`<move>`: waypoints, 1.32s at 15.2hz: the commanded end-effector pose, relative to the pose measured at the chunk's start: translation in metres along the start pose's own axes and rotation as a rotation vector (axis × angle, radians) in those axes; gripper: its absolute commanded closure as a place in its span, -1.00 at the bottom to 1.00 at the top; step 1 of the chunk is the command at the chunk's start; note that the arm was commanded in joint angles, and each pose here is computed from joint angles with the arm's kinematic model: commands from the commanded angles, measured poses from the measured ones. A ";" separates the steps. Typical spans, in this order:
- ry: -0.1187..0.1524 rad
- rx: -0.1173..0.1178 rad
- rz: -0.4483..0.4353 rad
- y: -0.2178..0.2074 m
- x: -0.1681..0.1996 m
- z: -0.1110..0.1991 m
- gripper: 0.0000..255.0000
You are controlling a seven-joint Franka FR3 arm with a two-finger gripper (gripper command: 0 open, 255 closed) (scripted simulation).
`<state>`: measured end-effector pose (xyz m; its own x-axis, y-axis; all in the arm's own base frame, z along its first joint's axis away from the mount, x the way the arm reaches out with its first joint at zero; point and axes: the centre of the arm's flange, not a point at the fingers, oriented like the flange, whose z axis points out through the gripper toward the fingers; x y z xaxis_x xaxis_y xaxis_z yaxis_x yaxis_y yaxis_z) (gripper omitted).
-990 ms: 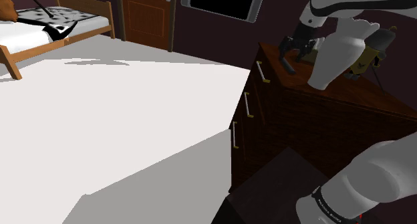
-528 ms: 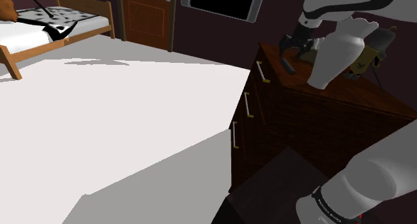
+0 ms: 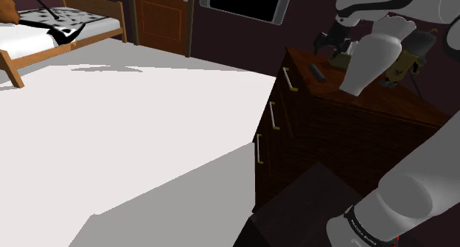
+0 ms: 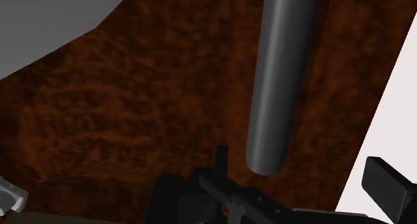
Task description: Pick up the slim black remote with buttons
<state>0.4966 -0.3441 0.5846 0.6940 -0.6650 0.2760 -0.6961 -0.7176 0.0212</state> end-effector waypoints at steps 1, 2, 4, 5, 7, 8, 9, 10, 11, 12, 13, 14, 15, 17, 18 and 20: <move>-0.054 -0.014 0.010 0.000 -0.008 0.048 -1.00; -0.054 -0.014 0.010 0.000 -0.009 0.053 -1.00; -0.054 -0.014 0.010 0.000 -0.012 0.063 -1.00; -0.054 -0.014 0.010 0.000 -0.014 0.068 -1.00; -0.054 -0.014 0.010 -0.001 -0.016 0.076 -1.00; -0.054 -0.014 0.010 -0.001 -0.016 0.076 -1.00; -0.054 -0.014 0.010 -0.001 -0.016 0.076 1.00; -0.054 -0.014 0.010 0.000 -0.016 0.076 1.00; -0.054 -0.014 0.010 -0.001 -0.016 0.076 1.00; -0.054 -0.014 0.010 0.000 -0.016 0.075 1.00; -0.055 -0.014 0.010 0.000 -0.016 0.075 1.00; -0.054 -0.014 0.010 0.000 -0.016 0.075 1.00; -0.054 -0.014 0.010 -0.001 -0.016 0.075 1.00; -0.054 -0.014 0.010 -0.002 -0.015 0.075 1.00; -0.054 -0.014 0.010 -0.001 -0.016 0.076 1.00; -0.054 -0.014 0.010 0.000 -0.013 0.066 1.00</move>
<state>0.5005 -0.3482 0.5153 0.6955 -0.6820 0.2262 -0.7050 -0.7085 0.0313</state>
